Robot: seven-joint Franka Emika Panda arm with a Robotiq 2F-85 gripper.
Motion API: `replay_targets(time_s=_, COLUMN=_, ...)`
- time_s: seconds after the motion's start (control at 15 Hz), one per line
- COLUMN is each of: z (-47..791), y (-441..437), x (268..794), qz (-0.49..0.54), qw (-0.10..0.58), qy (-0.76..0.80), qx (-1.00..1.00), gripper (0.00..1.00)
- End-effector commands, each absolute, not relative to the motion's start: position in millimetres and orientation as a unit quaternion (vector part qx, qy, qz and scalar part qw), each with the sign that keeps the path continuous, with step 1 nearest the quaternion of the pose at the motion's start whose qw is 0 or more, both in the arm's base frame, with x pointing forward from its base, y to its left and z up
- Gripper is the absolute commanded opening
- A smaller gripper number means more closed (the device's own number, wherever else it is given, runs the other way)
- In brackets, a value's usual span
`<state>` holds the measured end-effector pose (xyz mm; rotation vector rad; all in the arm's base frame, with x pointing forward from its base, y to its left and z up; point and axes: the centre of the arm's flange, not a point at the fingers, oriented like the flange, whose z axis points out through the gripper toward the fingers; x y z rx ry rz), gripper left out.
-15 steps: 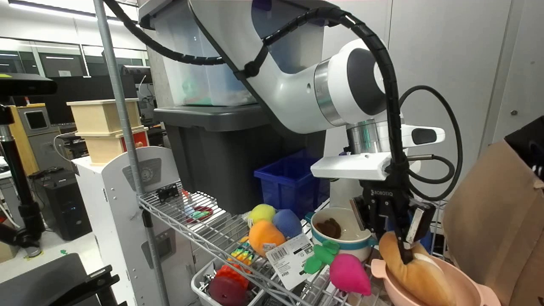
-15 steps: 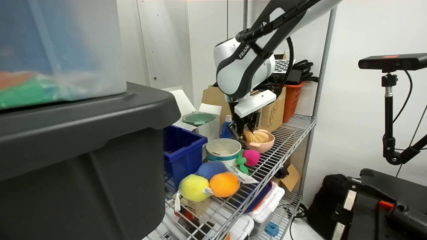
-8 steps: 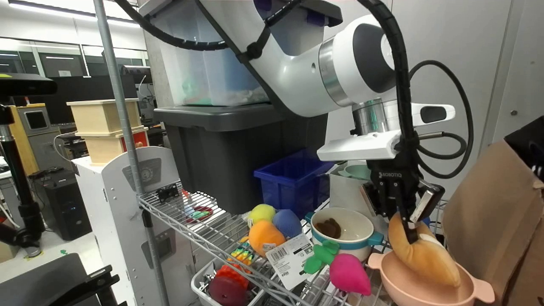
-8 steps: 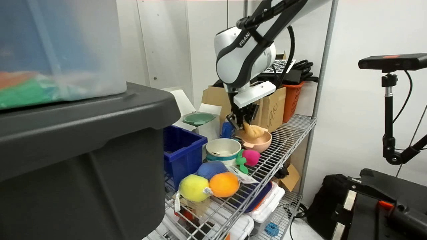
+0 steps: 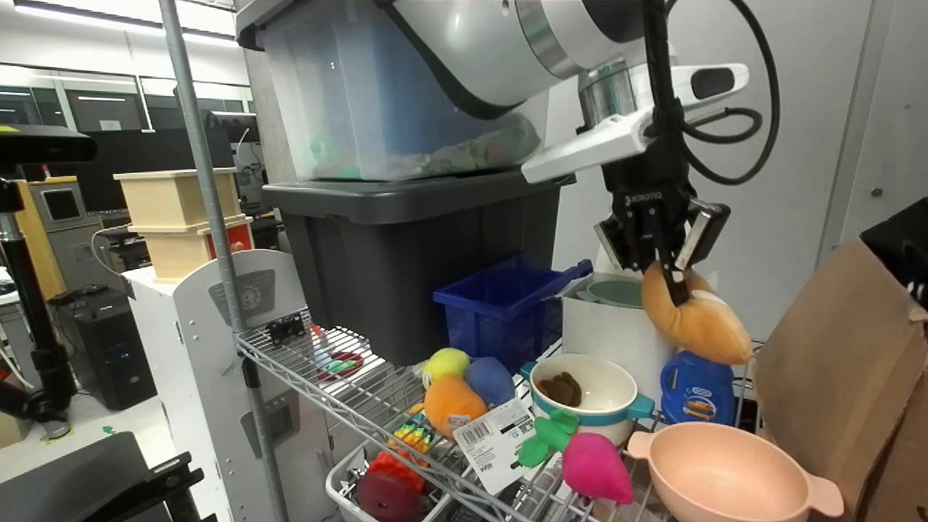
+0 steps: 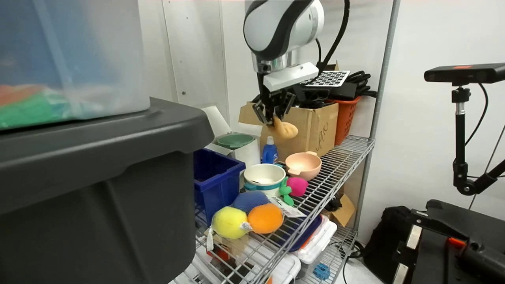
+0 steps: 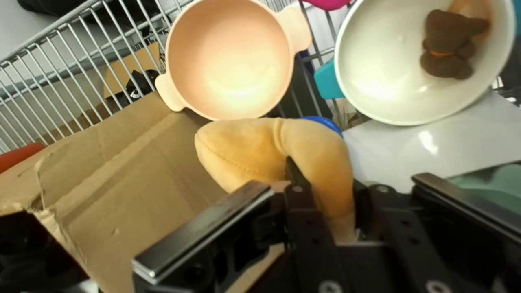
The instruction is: Put the brown doll in the blue storage box
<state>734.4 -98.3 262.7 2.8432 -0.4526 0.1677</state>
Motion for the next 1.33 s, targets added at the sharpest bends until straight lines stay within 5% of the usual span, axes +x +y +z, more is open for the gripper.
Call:
replay_targets(time_s=0.0, z=319, y=-61, x=710, qz=0.07, qw=0.098, qy=-0.146, qx=0.982, gripper=0.03)
replay_targets(time_s=1.27, z=309, y=95, x=646, qz=0.022, qw=0.029, qy=-0.106, qx=0.994, gripper=0.03)
